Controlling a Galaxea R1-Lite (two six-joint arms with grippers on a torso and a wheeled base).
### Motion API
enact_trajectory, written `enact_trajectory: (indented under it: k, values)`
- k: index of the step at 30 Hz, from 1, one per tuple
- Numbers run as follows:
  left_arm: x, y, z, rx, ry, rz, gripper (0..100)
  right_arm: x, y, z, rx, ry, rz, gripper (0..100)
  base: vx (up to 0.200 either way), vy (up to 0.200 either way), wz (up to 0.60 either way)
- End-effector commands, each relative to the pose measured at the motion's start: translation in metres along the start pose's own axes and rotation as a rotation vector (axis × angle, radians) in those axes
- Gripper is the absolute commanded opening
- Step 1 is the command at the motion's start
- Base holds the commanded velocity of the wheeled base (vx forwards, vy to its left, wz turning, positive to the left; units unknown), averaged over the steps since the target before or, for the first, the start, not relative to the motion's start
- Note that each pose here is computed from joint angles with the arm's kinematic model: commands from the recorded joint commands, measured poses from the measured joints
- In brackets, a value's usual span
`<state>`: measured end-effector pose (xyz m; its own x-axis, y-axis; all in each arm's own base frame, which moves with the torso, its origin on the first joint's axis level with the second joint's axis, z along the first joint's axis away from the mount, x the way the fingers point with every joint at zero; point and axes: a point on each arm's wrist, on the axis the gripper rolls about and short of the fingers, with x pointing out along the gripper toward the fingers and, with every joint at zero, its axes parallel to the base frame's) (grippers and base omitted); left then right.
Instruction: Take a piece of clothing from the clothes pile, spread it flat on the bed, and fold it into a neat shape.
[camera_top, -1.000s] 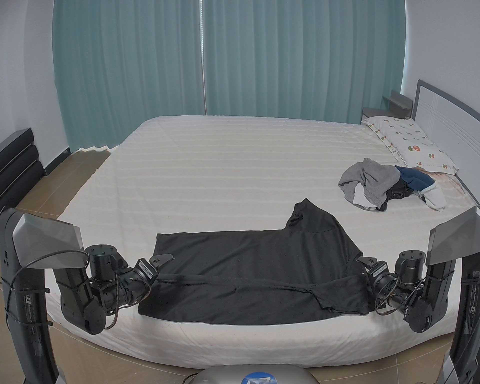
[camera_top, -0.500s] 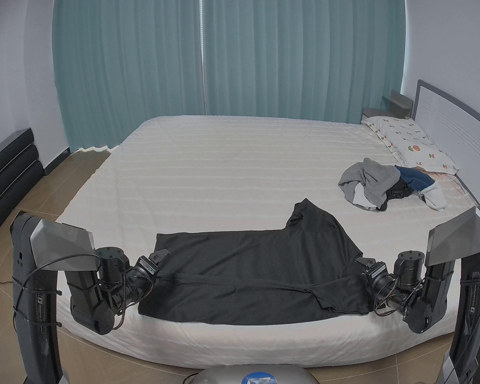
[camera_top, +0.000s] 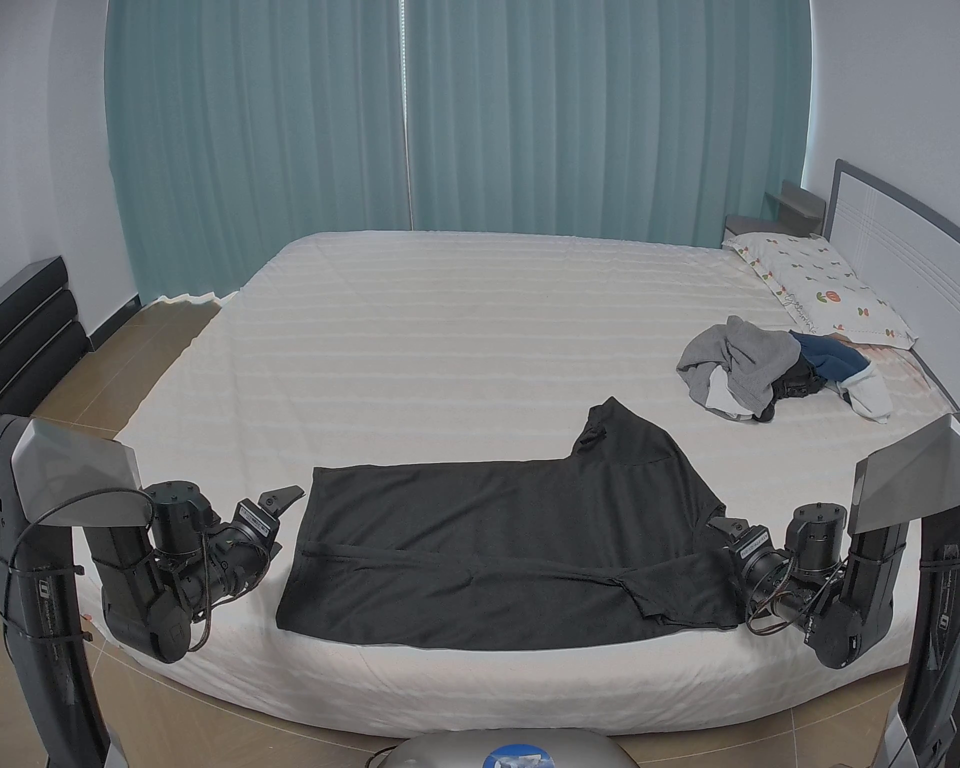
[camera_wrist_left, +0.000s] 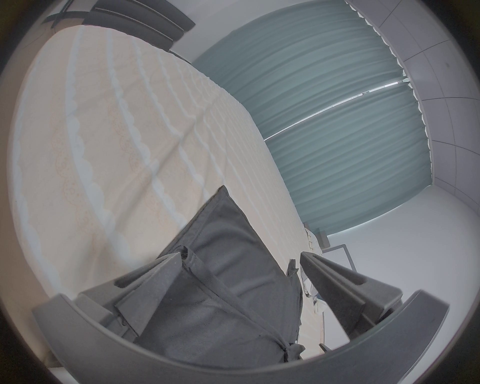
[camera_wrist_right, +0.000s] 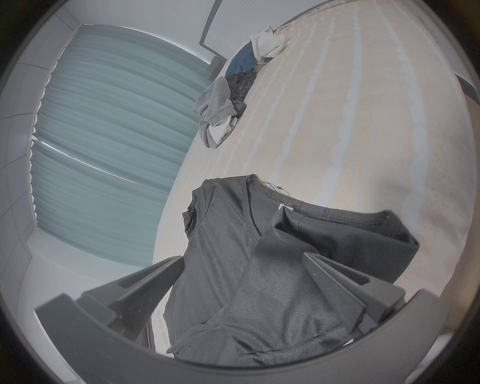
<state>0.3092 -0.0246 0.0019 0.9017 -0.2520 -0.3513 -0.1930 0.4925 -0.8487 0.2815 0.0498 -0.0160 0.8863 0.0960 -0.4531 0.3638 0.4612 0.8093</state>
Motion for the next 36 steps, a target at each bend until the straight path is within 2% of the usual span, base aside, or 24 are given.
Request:
enact_trajectory:
  k: [1,6,15,27,34,36]
  values:
    - [-0.004,-0.001,0.003,-0.003,-0.003,-0.004,100,0.000,0.002,0.001,0.000,-0.006,0.016,100,0.200,0.000,0.00]
    - [-0.006,-0.002,0.003,-0.003,-0.003,-0.004,100,0.000,0.002,0.001,-0.001,-0.006,0.016,100,0.200,0.000,0.00]
    - [-0.015,0.004,-0.004,-0.012,0.026,0.032,100,-0.001,0.001,-0.002,-0.007,0.003,0.012,100,0.000,0.000,0.00]
    - [-0.020,0.007,-0.008,-0.012,0.040,0.058,100,-0.010,0.007,0.001,-0.036,-0.006,0.032,100,0.000,-0.200,0.00]
    - [-0.026,-0.004,-0.003,-0.002,0.009,0.023,100,-0.018,0.017,0.003,-0.052,-0.012,0.065,100,0.000,0.000,0.00]
    - [-0.033,-0.012,0.009,0.015,-0.038,-0.008,100,-0.028,0.022,-0.002,-0.094,0.006,0.084,100,0.000,0.000,0.00]
